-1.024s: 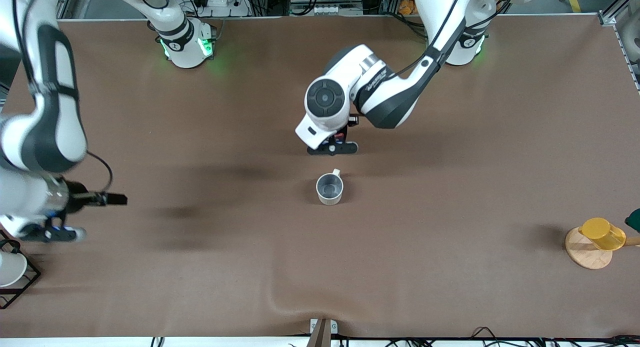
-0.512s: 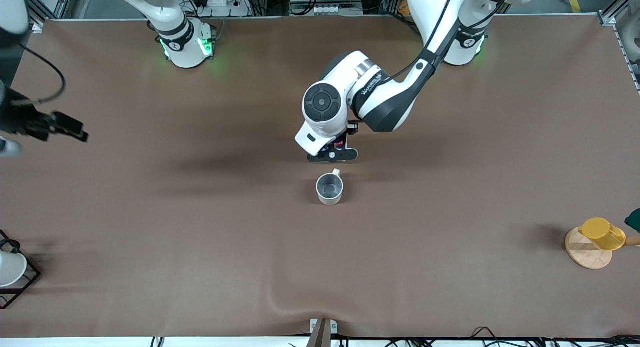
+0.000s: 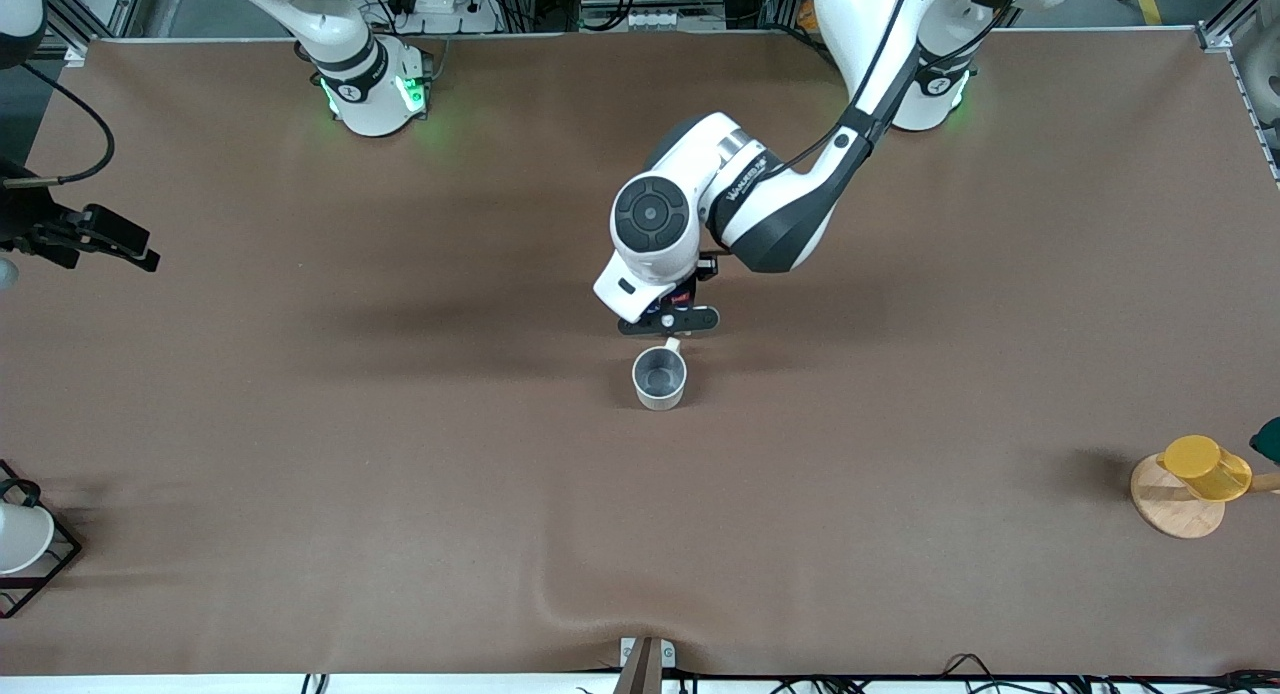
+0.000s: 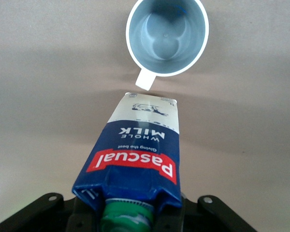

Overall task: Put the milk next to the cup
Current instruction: 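Lower the milk carton beside the white mug with the left gripper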

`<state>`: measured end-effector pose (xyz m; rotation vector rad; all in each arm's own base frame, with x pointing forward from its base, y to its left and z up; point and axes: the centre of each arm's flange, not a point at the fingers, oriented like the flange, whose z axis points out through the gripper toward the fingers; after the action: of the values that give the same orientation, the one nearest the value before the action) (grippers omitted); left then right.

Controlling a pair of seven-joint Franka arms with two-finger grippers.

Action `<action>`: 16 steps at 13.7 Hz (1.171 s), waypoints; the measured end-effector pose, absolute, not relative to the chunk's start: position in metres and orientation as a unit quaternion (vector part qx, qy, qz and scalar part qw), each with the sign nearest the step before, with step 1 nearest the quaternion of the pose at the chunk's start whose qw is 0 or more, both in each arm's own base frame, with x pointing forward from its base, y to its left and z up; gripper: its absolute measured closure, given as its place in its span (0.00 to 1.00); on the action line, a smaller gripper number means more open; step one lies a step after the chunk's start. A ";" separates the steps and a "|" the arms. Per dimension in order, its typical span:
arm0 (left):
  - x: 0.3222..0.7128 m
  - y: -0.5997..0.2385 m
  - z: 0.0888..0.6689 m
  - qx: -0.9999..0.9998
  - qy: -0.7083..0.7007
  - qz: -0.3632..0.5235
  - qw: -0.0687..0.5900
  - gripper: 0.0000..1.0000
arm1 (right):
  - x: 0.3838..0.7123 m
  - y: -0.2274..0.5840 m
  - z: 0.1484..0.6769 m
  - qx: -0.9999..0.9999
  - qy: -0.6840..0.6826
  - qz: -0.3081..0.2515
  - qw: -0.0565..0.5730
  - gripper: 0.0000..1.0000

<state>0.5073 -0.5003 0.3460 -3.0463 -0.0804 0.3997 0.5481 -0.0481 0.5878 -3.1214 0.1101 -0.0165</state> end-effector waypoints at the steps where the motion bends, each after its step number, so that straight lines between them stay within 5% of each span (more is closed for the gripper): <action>1: 0.508 -0.500 0.342 -0.990 -0.027 0.131 0.035 0.70 | 0.549 -0.045 0.591 -0.999 0.043 -0.010 0.008 0.00; 6: 0.511 -0.503 0.333 -0.991 -0.028 0.125 0.028 0.70 | 0.561 -0.036 0.605 -0.998 0.057 -0.027 0.008 0.00; 13: 0.511 -0.507 0.332 -0.992 -0.025 0.120 0.026 0.03 | 0.564 -0.036 0.599 -0.998 0.052 -0.021 0.007 0.00; 16: 0.510 -0.507 0.362 -0.994 -0.023 0.110 0.018 0.00 | 0.564 -0.036 0.600 -0.998 0.051 -0.022 0.007 0.00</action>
<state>0.5102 -0.5071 0.3623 -3.0867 -0.0702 0.3416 0.5643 -0.0361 0.5997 -3.1227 0.1599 -0.0685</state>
